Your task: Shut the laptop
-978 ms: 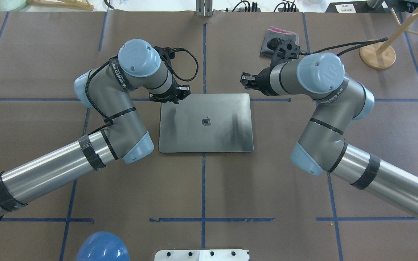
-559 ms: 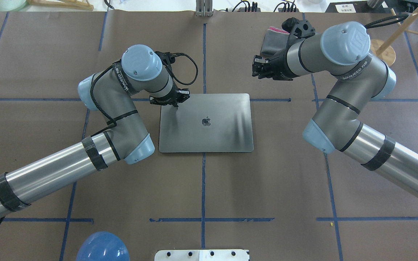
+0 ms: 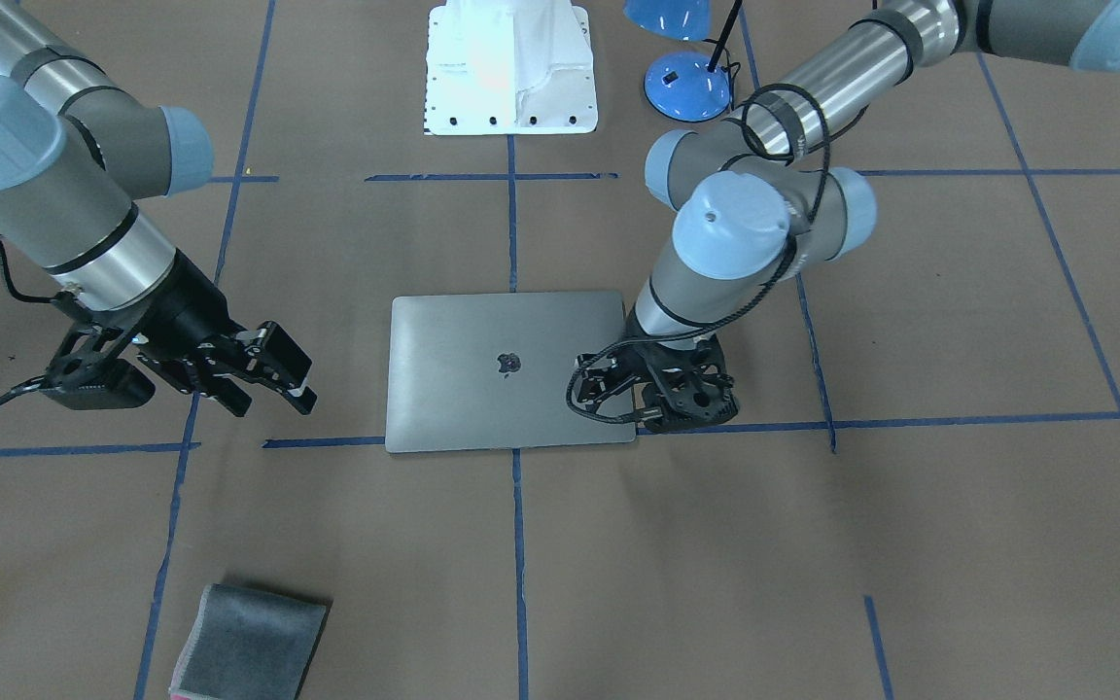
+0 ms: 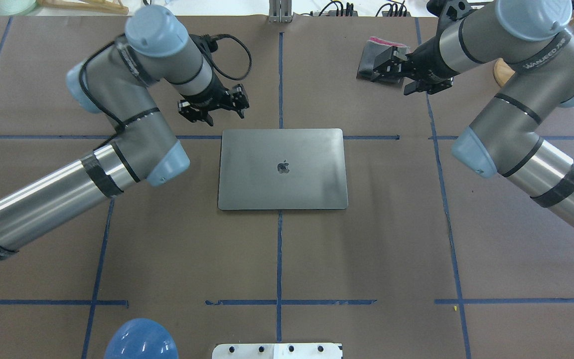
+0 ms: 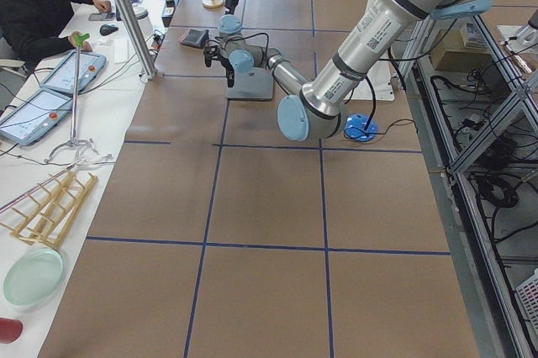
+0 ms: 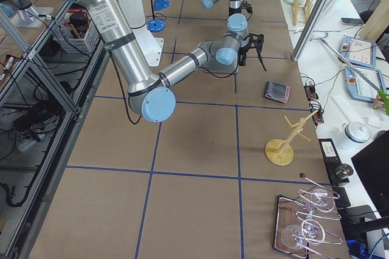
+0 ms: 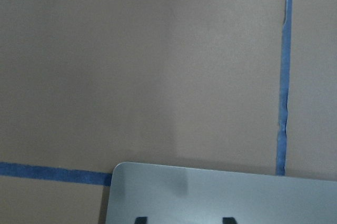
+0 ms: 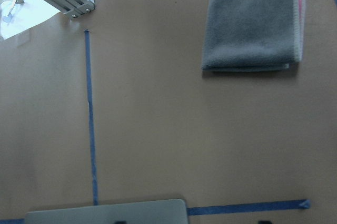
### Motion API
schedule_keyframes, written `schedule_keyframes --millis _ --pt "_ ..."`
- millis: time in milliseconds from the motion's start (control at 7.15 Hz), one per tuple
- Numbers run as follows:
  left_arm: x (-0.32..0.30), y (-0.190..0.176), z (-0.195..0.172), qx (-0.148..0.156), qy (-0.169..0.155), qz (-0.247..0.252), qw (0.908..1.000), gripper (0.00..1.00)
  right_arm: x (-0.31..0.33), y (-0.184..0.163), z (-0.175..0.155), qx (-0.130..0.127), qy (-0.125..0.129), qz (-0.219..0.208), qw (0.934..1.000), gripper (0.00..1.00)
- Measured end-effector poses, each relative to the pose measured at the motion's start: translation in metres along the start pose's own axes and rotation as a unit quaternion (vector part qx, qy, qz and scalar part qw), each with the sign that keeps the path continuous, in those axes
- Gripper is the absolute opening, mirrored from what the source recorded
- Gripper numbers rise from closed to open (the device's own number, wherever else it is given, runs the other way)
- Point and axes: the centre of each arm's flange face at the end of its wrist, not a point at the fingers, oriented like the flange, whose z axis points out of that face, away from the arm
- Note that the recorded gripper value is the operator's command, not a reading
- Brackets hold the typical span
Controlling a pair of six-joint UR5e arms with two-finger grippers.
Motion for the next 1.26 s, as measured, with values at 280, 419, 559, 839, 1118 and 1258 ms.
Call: schedule_keyframes --millis 280,419,559,839,1118,1258 --pt "-0.062 -0.032 -0.063 -0.016 -0.004 0.003 0.9999 1.0 0.018 0.002 -0.048 -0.027 0.082 -0.085 0.9926 1.0" --pt "-0.092 -0.034 -0.092 -0.016 -0.025 0.033 0.999 1.0 0.047 0.012 -0.076 -0.045 0.117 -0.129 0.9836 1.0" --pt "-0.127 -0.034 -0.123 -0.016 -0.046 0.069 0.9964 1.0 0.097 0.02 -0.106 -0.056 0.141 -0.159 0.9756 1.0" --pt "-0.228 -0.035 -0.167 -0.013 -0.08 0.125 0.9888 1.0 0.208 0.024 -0.163 -0.079 0.161 -0.189 0.9655 1.0" --pt "-0.351 -0.041 -0.2 -0.022 -0.102 0.165 0.9807 1.0 0.325 0.021 -0.203 -0.112 0.148 -0.193 0.9637 1.0" --pt "-0.417 -0.042 -0.216 -0.03 -0.106 0.182 0.9772 1.0 0.383 0.019 -0.217 -0.121 0.137 -0.184 0.9657 1.0"
